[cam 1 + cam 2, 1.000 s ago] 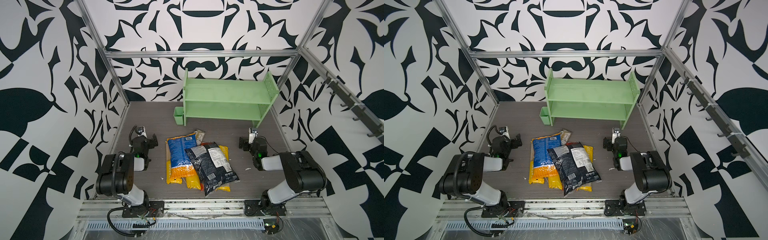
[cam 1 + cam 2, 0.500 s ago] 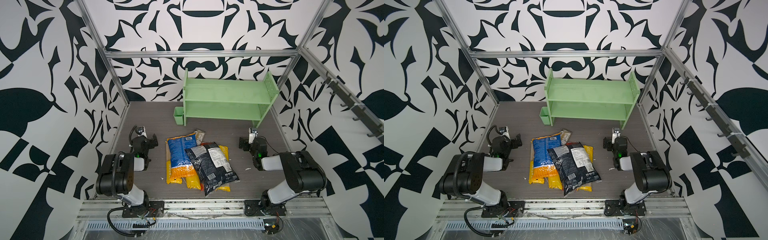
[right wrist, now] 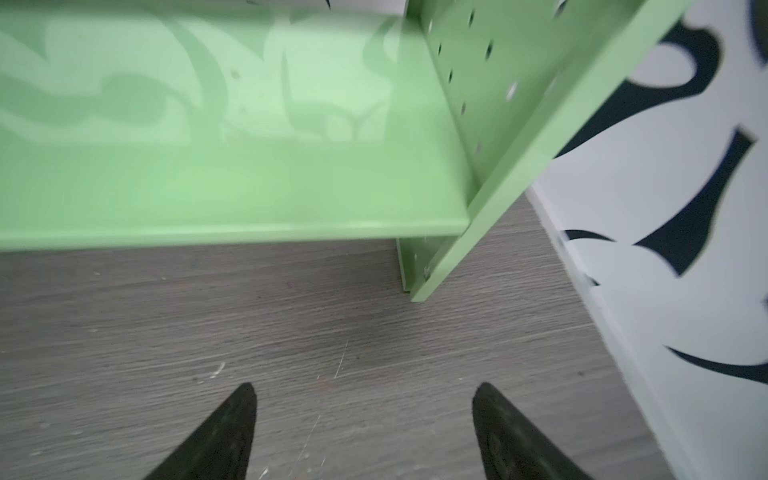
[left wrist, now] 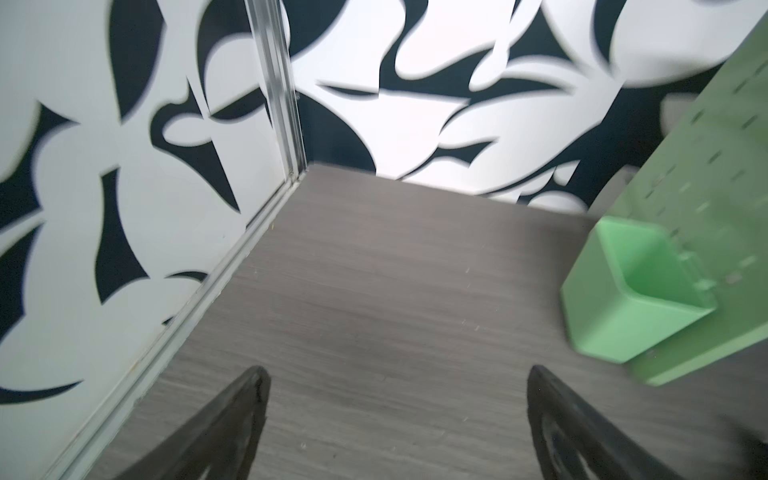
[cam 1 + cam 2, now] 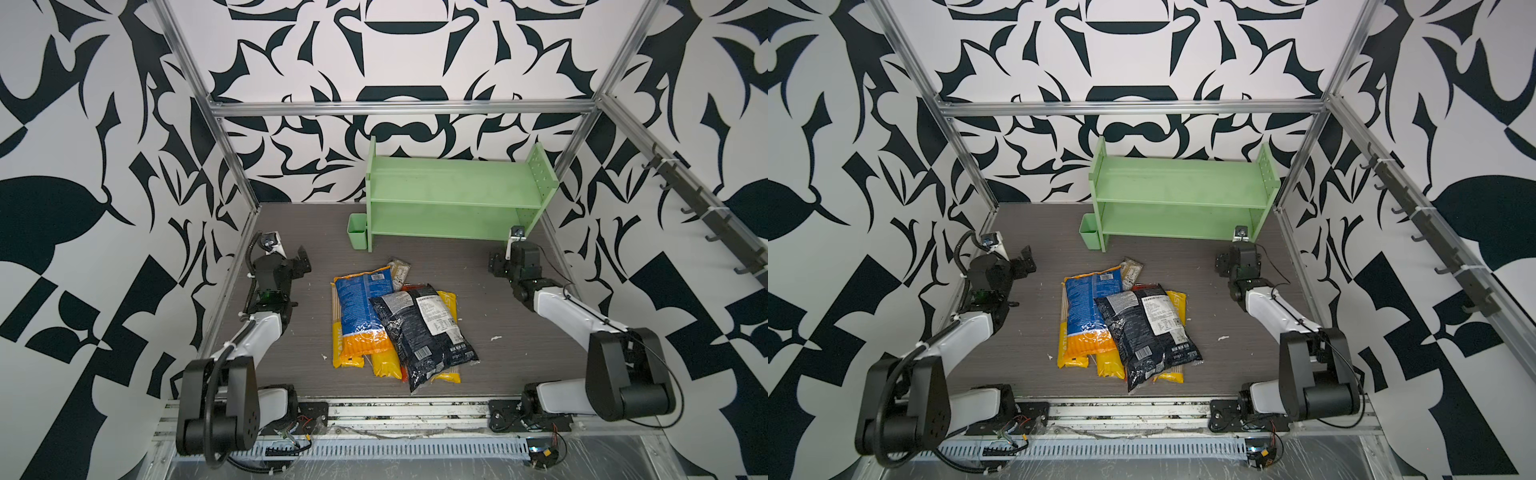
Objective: Place and organize the pasta boxes and bags onto the shelf
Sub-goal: 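Grasp the black Barilla bag with the right gripper while the left arm rises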
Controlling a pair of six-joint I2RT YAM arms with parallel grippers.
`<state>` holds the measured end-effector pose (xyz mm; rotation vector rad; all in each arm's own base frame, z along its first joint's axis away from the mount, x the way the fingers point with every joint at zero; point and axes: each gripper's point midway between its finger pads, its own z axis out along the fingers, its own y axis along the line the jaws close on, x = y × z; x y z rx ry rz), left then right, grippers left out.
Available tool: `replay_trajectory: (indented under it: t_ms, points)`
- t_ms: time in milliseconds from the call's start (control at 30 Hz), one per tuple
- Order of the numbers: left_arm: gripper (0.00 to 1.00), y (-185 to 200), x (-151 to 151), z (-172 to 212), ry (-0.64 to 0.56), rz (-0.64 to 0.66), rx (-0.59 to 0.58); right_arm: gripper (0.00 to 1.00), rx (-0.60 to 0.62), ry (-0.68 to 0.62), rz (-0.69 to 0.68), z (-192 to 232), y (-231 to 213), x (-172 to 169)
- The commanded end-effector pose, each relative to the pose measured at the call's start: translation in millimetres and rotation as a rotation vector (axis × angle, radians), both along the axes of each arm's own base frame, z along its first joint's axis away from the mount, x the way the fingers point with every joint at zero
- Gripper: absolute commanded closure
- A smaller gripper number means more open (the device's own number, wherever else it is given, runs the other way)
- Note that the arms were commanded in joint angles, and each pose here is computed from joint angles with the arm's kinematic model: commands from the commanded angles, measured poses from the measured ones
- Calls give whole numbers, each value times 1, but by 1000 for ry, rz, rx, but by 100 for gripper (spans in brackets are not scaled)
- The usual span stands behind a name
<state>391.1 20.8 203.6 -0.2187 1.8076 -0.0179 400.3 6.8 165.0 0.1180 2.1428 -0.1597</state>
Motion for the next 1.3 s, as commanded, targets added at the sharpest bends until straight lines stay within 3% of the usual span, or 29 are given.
replay_trajectory:
  t_ms: [0, 367, 567, 767, 967, 1267]
  points:
    - [1, -18, -7, 9, 61, -57, -87, 16, -81, 164, 16, 6, 20, -39]
    - [1, -56, -33, 47, 58, -116, -221, 6, -64, 371, 318, 12, 155, -127]
    - [1, -55, -63, 63, 113, -131, -200, 1, -143, 411, 451, 13, 210, -163]
    - [1, -52, -80, 73, 156, -128, -176, 1, -217, 419, 510, 6, 249, -184]
    - [1, -43, -85, 89, 122, -90, -149, 1, -343, 427, 569, -8, 286, -207]
    - [1, -39, -89, 98, 130, -72, -135, 1, -364, 460, 627, -37, 317, -224]
